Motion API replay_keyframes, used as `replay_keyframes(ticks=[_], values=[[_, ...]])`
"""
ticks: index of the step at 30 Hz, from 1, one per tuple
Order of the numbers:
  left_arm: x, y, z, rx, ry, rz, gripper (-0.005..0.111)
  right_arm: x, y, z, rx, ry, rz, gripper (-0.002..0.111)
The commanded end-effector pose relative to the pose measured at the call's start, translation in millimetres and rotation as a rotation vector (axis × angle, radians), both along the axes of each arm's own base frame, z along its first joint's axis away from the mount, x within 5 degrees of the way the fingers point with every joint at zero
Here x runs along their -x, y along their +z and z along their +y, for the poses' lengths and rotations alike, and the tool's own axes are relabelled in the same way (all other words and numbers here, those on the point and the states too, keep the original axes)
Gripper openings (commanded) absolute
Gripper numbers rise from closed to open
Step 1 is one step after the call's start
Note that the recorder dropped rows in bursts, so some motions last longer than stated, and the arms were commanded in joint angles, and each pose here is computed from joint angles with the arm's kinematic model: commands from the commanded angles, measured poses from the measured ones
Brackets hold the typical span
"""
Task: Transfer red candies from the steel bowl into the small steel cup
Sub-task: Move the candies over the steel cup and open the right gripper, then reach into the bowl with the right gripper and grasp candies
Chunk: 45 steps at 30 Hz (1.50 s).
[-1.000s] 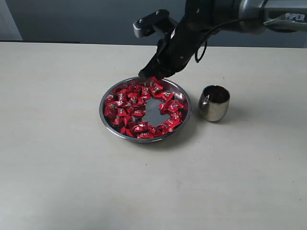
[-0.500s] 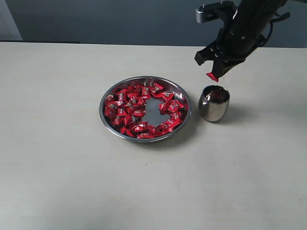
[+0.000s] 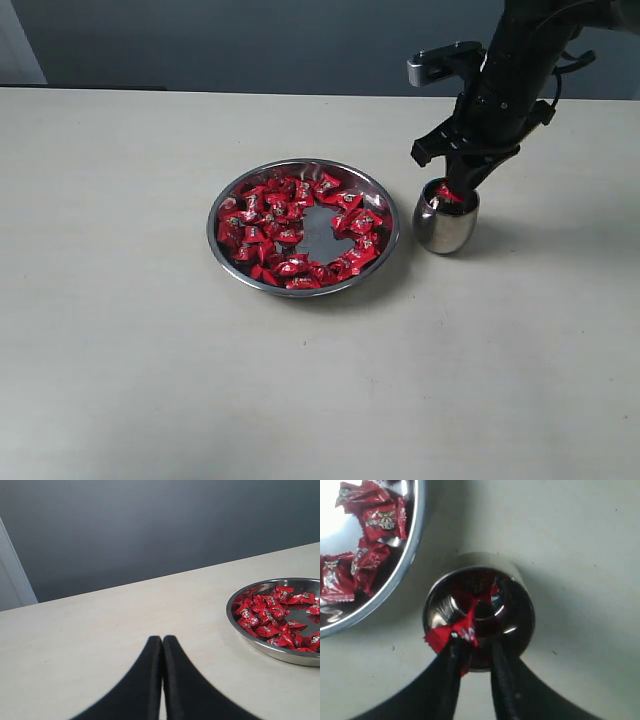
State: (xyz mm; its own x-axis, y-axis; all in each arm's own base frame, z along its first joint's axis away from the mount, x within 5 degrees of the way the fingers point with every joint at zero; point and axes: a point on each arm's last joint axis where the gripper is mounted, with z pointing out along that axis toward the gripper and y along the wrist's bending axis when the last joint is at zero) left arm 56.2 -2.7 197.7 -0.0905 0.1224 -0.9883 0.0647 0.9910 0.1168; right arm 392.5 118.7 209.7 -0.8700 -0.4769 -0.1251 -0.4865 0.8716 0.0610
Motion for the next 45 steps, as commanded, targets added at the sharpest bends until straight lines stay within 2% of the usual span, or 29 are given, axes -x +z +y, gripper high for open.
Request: replay_keyframes(ticks=[1,7,9,11,14,16,20,28,38,45], values=[[0,-1,0,0.005,0.0,-0.006,0.002,-2,-1,-4,0.019,0.003,-0.022,0.046],[0,-1,0,0.005,0.0,-0.004,0.002,-5,0,-3,0.006,-0.004,-0.045,0.047],[0,-1,0,0.005,0.0,-0.004,0.002,-4,0,5,-0.055,-0.023,-0.041,0.047],[0,-1,0,0.005,0.0,-0.004,0.002,-2,3,20,-0.168,-0.022,-0.036,0.047],[0,-1,0,0.005,0.0,-0.004,0.002,3,5,48,-0.282,0.069,-0.063,0.047],[0,-1,0,0.005,0.0,-0.004,0.002,7,6,67,-0.314,0.118,-0.099,0.047],[0,-1,0,0.005,0.0,-0.004,0.002,15,0,104,-0.323,0.192,-0.162,0.047],[0,-1,0,0.005,0.0,-0.004,0.002,41,-39,149,-0.294,0.298,-0.039,0.047],[0,-1,0,0.005,0.0,-0.004,0.002,48,-62,156,-0.284,0.304,0.059,0.047],[0,-1,0,0.005,0.0,-0.004,0.002,42,-62,158,-0.295,0.287,-0.011,0.047]])
